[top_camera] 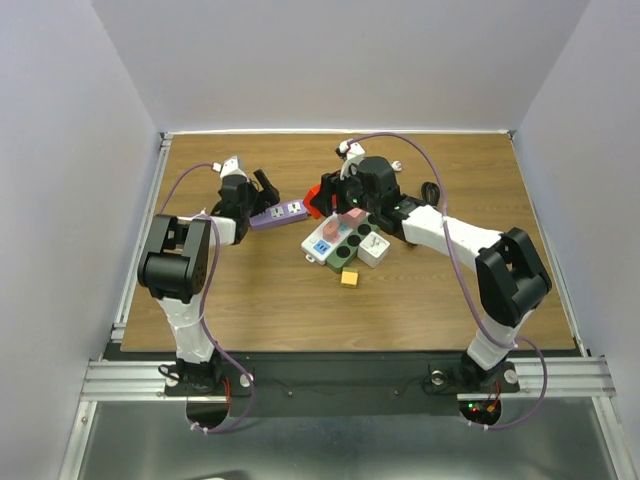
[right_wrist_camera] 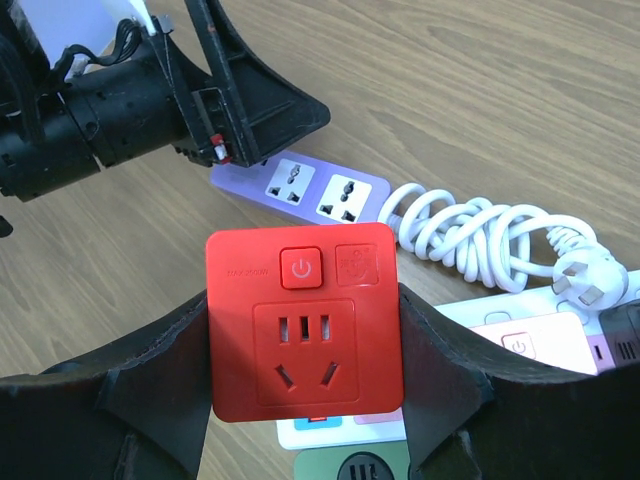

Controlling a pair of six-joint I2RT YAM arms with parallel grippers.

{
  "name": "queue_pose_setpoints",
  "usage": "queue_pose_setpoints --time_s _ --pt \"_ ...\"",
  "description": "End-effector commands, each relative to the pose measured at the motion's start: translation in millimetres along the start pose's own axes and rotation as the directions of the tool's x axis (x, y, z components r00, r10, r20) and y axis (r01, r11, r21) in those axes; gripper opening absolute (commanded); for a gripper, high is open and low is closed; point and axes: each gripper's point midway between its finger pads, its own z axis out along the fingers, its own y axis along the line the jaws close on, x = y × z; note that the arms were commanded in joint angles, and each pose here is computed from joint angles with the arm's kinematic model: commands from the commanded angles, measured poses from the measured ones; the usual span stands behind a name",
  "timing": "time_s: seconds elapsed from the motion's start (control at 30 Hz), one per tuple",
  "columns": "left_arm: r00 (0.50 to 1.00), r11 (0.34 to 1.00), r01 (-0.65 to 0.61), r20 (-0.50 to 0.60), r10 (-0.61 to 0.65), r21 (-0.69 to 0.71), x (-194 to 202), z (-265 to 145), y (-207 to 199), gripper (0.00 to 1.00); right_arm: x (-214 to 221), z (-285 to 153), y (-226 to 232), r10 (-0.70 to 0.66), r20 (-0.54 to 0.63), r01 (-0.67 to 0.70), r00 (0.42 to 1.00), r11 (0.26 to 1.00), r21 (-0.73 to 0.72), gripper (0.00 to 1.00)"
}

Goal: Insert the plug

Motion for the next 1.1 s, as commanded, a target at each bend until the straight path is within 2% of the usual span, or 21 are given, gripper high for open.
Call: queue_pose_setpoints --time_s 0.0,0.13,0.27,0.5,0.93,1.07 --pt "0.999 0.998 -0.011 0.036 0.008 0.068 -12 -11 -17 0.97 -48 3 16 -0.013 0.146 0.016 0.989 1.0 -0.024 0.0" --pt "1.0 0.994 -0.01 0.007 0.009 0.107 9 -27 -20 0.97 -47 5 13 -0.008 0.149 0.01 0.989 1.0 -0.01 0.0" --pt "1.0 0.982 -0.017 -0.009 0.019 0.186 27 -42 -42 0.97 -42 11 13 -0.009 0.146 0.009 0.989 1.0 -0.001 0.0" --pt "0.998 0.973 -0.042 -0.03 0.05 0.225 57 -62 -62 0.97 -36 23 7 -0.02 0.144 0.012 0.989 0.998 0.061 0.0" --pt "0.994 0.98 -0.105 -0.011 0.108 0.171 64 -80 -40 0.96 -15 53 -8 -0.084 0.08 0.073 0.993 0.989 0.132 0.0" --pt "0.992 0.976 -0.122 -0.02 0.127 0.179 68 -87 -38 0.93 -7 55 -10 -0.108 0.043 0.101 0.993 0.986 0.129 0.0"
